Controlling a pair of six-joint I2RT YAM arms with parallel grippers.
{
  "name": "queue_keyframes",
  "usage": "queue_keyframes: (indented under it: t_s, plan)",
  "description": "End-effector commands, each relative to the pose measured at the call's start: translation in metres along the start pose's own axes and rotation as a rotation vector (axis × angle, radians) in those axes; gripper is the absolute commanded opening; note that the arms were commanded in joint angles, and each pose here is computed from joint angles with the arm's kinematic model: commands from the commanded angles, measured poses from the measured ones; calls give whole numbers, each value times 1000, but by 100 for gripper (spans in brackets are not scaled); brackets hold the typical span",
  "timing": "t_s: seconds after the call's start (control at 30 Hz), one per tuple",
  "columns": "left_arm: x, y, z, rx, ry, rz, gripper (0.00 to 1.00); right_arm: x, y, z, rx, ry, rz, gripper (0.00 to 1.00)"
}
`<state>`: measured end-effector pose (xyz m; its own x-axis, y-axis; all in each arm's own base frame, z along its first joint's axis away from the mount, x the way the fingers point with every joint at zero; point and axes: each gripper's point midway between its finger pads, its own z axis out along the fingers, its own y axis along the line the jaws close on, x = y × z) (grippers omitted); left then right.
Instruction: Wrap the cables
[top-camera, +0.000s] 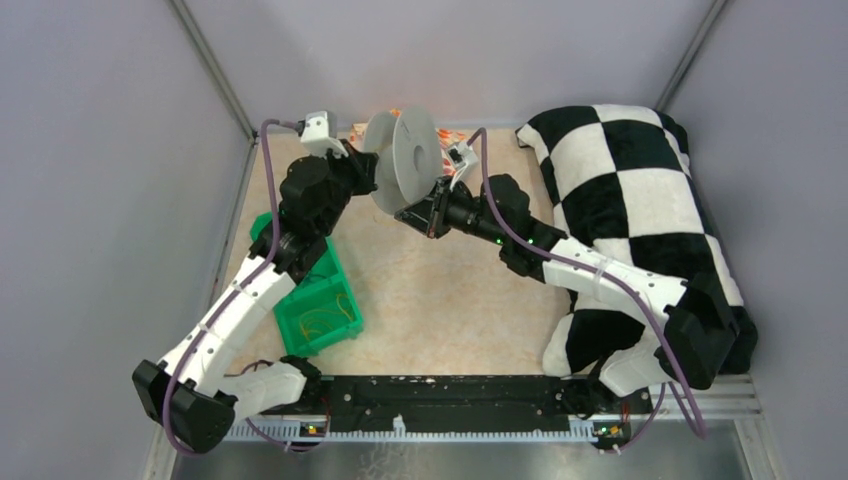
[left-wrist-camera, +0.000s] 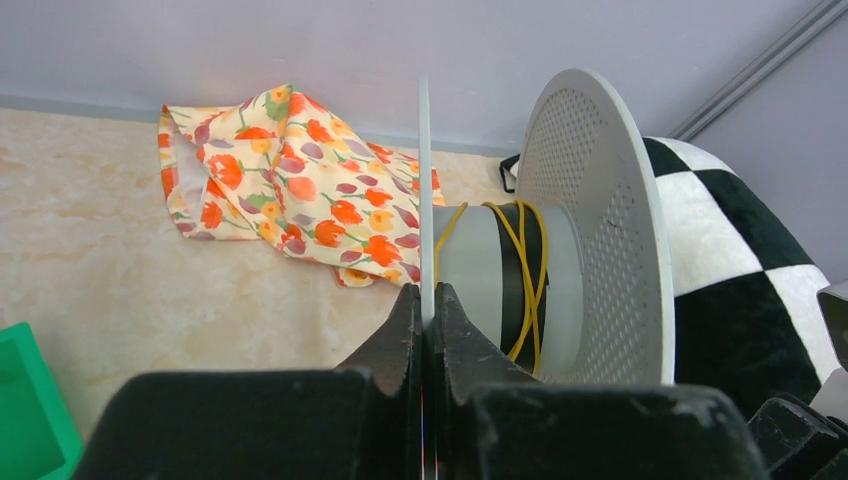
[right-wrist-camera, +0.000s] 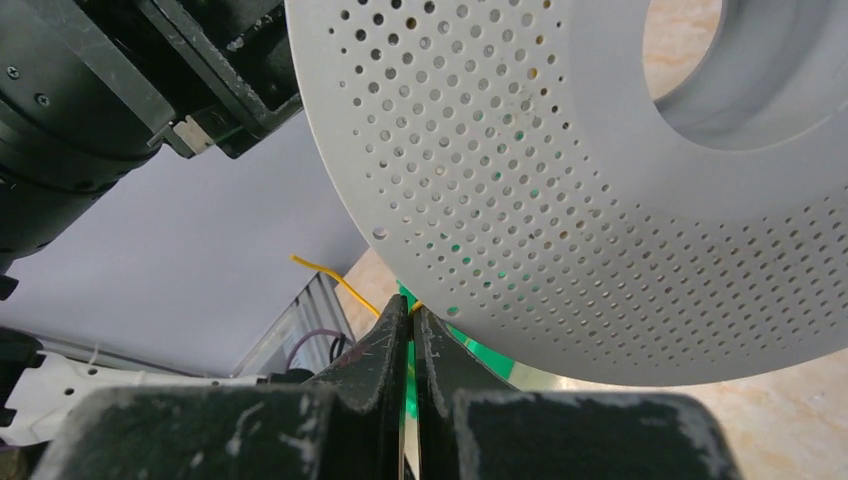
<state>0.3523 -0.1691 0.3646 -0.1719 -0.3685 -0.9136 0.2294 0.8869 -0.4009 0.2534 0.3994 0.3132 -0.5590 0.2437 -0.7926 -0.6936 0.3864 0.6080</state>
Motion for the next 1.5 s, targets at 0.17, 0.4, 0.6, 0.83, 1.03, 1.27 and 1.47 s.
queue_keyframes:
  t_s: [0.17, 0.4, 0.6, 0.83, 1.03, 1.27, 1.47]
  plan:
    - [-24, -21, -11, 136, -138, 102, 0, -43, 66, -8, -234, -156, 1, 0]
    - [-14, -21, -10, 152, -113, 131, 0, -36, 58, -9, -254, -200, 72, 0]
    - [0, -20, -9, 165, -80, 127, 0, -10, 24, -9, -180, -180, 131, 9]
    - [28, -9, -2, 120, -35, 25, 0, 10, 6, -11, -206, -197, 272, 45]
    - [33, -3, 0, 94, -42, 3, 0, 29, -7, -17, -169, -161, 273, 54]
    - [11, -4, 0, 69, -86, 23, 0, 46, -8, -34, -130, -76, 214, 59]
    - [-18, -15, 4, 65, -101, 62, 0, 34, 1, -65, -74, -51, 73, 60]
